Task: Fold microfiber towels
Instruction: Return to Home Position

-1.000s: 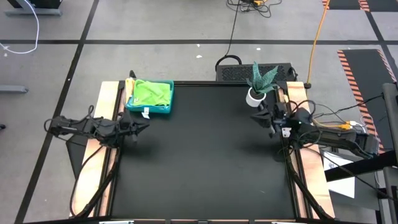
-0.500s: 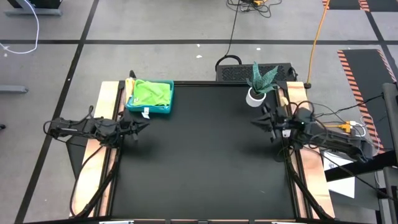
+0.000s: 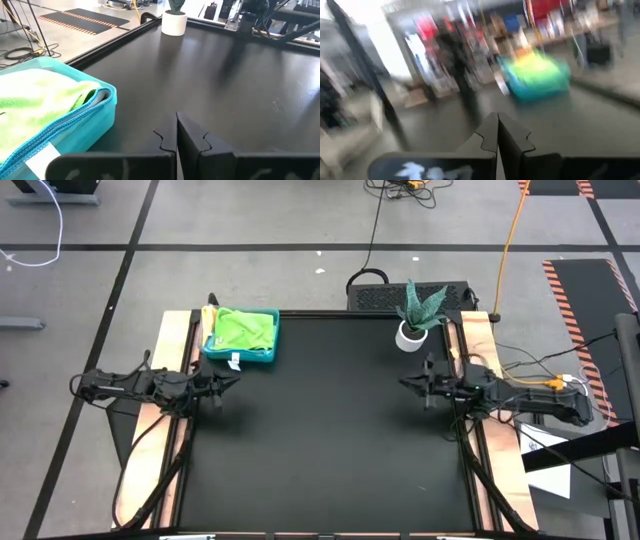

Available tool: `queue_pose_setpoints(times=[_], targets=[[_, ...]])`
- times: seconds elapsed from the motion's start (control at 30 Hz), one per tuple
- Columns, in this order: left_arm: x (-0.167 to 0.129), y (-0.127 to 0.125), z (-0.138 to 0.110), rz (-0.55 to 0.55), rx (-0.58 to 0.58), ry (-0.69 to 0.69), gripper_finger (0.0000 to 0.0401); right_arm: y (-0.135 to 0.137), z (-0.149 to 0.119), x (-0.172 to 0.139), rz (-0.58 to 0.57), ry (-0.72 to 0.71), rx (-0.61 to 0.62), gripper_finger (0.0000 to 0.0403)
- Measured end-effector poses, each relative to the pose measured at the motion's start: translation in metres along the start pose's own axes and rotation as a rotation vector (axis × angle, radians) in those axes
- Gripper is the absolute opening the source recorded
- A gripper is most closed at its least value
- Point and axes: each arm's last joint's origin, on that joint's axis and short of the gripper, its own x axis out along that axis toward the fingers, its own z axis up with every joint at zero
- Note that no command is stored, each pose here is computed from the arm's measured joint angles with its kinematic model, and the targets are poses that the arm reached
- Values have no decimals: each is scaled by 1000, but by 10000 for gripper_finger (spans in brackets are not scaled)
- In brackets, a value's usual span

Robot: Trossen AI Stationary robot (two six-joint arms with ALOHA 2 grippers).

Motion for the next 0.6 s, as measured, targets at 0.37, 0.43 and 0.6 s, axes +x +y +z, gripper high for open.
queue_pose_setpoints(times=[0.37, 0.43, 0.6], targets=[[0, 2, -1, 63, 8, -2, 27, 2, 3, 0, -17, -44, -24, 0], [0, 2, -1, 62, 1, -2, 27, 2, 4, 0, -23, -49, -40, 0], [0, 2, -1, 56, -48, -1, 18, 1, 1, 0, -24, -23, -50, 0]])
